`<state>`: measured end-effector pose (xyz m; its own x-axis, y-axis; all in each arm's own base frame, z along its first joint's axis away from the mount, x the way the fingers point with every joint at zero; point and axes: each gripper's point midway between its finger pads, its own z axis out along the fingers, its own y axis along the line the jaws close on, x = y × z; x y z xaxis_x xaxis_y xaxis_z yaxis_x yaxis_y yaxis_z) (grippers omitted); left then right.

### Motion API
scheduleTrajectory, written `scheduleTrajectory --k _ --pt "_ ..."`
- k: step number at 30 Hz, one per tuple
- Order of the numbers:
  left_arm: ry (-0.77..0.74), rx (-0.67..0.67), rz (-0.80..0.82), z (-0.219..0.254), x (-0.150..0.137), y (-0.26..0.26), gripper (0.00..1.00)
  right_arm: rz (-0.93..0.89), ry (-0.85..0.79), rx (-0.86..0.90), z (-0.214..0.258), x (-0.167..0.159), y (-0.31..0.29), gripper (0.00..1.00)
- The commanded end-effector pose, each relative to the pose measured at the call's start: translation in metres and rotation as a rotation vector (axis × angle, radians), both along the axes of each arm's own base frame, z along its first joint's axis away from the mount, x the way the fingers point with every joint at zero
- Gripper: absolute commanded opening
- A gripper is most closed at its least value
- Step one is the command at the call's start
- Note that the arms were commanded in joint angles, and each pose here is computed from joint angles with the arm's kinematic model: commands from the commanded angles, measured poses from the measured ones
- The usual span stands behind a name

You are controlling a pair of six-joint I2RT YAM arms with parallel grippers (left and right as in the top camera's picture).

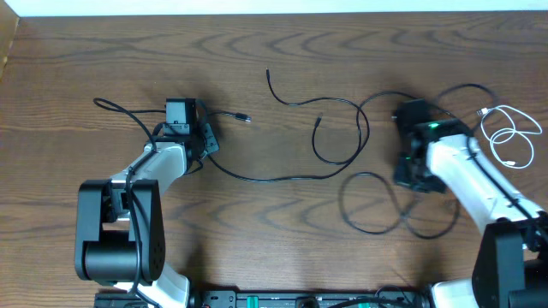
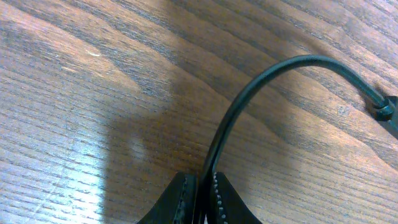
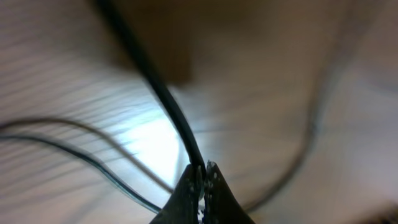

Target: Untangle cables

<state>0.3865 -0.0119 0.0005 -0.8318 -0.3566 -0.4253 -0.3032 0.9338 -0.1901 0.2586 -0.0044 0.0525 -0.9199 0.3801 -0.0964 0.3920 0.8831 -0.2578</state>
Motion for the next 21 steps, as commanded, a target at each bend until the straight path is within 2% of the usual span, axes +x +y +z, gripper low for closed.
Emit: scheduleTrajectory --k 1,5,6,8,9,13,16,21 --pt "0.032 -0.012 0.001 -0.008 -0.006 0.0 0.13 -0.183 -0.066 -0.155 0.031 0.013 -0.052 0.01" --pt "0.032 -0.012 0.001 -0.008 -0.006 0.0 0.13 -0.226 -0.087 -0.105 0.051 0.024 -0.069 0.04" --pt "0.032 -0.012 0.001 -0.008 -0.006 0.0 0.13 -0.219 -0.091 -0.086 0.052 0.026 -0.07 0.12" --pt "0.032 -0.012 0.001 -0.008 -0.006 0.0 0.13 -0.207 -0.087 -0.057 0.05 0.027 -0.07 0.43" --pt "0.032 -0.011 0.001 -0.008 -0.006 0.0 0.13 -0.206 -0.084 -0.046 0.049 0.027 -0.069 0.56" --pt "0.032 -0.012 0.001 -0.008 -0.006 0.0 0.13 -0.205 -0.08 -0.038 0.047 0.026 -0.067 0.89" --pt "0.032 -0.012 0.001 -0.008 -0.006 0.0 0.13 -0.205 -0.08 -0.038 0.047 0.026 -0.068 0.98" --pt "0.032 -0.012 0.001 -0.008 -0.006 0.0 0.14 -0.174 -0.099 0.063 0.042 0.034 -0.051 0.99"
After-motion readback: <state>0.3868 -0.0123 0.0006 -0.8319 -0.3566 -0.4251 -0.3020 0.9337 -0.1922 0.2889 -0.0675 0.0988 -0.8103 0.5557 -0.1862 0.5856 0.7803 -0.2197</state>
